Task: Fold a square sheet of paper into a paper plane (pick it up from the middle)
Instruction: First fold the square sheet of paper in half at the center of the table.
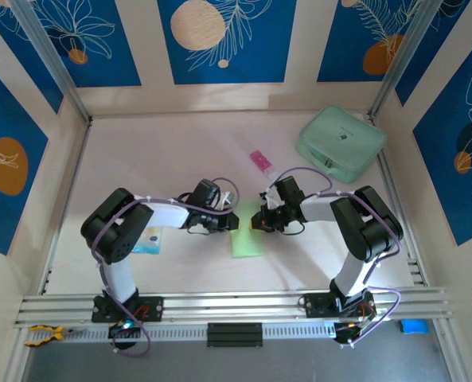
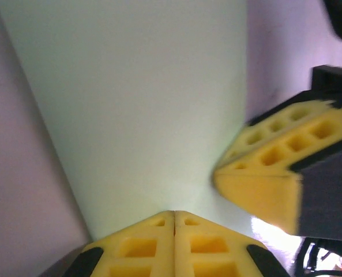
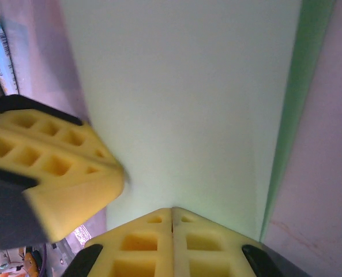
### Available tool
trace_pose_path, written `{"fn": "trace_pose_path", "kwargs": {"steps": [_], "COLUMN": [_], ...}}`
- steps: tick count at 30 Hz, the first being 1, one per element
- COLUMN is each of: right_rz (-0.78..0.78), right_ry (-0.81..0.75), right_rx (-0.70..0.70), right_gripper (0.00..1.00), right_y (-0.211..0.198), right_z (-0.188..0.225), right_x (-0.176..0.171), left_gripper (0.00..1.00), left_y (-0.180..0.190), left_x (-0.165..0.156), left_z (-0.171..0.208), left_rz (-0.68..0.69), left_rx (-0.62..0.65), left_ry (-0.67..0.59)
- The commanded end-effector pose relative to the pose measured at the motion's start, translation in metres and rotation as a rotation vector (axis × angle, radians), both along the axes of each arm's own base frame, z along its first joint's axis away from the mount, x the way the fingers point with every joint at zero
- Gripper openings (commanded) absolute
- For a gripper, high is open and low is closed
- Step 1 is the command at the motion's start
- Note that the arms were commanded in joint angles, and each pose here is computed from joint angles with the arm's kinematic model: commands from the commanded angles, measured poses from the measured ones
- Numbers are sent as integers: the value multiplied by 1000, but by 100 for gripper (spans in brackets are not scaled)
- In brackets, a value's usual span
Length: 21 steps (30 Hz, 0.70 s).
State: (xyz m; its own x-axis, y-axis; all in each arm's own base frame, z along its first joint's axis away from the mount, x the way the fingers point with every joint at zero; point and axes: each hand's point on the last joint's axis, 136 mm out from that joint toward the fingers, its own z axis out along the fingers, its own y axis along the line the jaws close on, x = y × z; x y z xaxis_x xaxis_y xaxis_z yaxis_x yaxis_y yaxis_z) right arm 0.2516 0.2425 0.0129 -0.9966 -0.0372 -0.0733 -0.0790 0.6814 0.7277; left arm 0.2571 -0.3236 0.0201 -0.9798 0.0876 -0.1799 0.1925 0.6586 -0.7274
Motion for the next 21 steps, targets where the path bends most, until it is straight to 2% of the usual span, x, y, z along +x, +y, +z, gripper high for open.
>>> {"fn": "trace_pose_path", "kwargs": {"steps": [1,5,13,21], "right_rz": [-17,-17,-18,-14], "right_ry": [81,84,84,87], "right_rx": [-127,-128,-126,-120], "right_gripper": [0,0,0,0], "right_y": [-22,-23,-23,-22], "right_z": [-30,-31,-30,-31], "right_x": [-20,-20,-20,-21], "left_gripper": [8,9,11,10], "left_y": [19,17,0,13], "left_x": [-10,-7,18,24], "left_z": [-31,-23,26,-16], "left_rz": [7,9,-36,-20], "left_rx": [55,39,12,95], "left_ry": [40,31,-47,9]}}
